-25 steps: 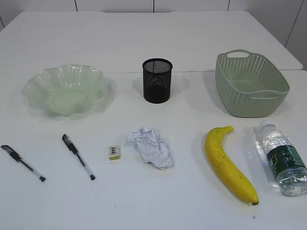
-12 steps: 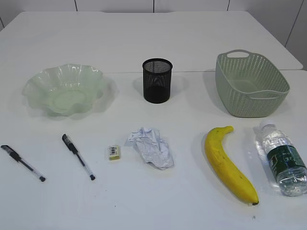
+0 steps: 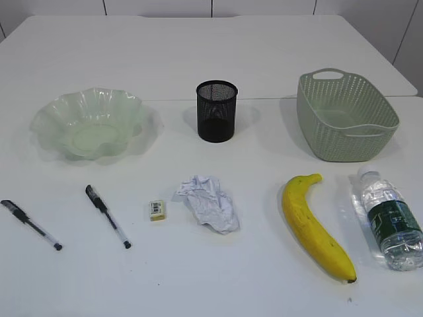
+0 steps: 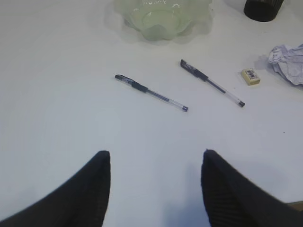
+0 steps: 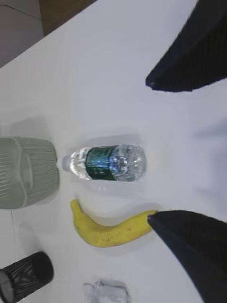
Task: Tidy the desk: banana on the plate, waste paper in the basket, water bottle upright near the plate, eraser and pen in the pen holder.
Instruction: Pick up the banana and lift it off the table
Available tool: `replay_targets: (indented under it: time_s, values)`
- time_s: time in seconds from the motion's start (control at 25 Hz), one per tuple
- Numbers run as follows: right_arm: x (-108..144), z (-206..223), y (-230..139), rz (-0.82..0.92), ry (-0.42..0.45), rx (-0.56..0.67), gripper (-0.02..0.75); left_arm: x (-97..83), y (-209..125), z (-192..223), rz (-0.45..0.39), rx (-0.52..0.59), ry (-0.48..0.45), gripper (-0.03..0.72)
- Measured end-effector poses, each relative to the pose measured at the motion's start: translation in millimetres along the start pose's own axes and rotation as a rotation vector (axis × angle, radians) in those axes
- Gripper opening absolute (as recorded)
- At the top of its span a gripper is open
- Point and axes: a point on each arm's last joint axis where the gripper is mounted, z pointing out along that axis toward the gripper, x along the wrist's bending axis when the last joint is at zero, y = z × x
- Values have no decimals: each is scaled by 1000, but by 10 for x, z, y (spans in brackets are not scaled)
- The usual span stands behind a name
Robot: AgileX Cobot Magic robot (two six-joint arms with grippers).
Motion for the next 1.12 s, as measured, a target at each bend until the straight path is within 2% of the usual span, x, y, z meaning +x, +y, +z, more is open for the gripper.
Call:
replay_targets:
  time_s: [0.16, 0.24, 0.44, 0.56, 0.72, 0.96, 1.12]
  values:
    - [32, -34, 144, 16, 36, -149, 580, 0, 7, 0, 0, -8, 0, 424]
    - [55, 2, 213, 31, 59, -156, 580, -1, 31, -16, 1, -27, 1, 424]
    - [101, 240, 477, 14, 86, -44, 547, 2, 154, -18, 0, -103, 4, 424]
    - [134, 390, 726, -7, 108, -31, 508, 12, 235, 92, -7, -53, 6, 424]
    - [177, 694, 1040, 12, 136, 3, 495, 9, 403, 147, -19, -11, -1, 424]
    - [268, 1198, 1533, 78, 198, 137, 493, -8, 711, 116, -29, -41, -13, 424]
    - [353, 1541, 1835, 96, 263, 293, 493, 4, 831, 232, -46, -34, -10, 424]
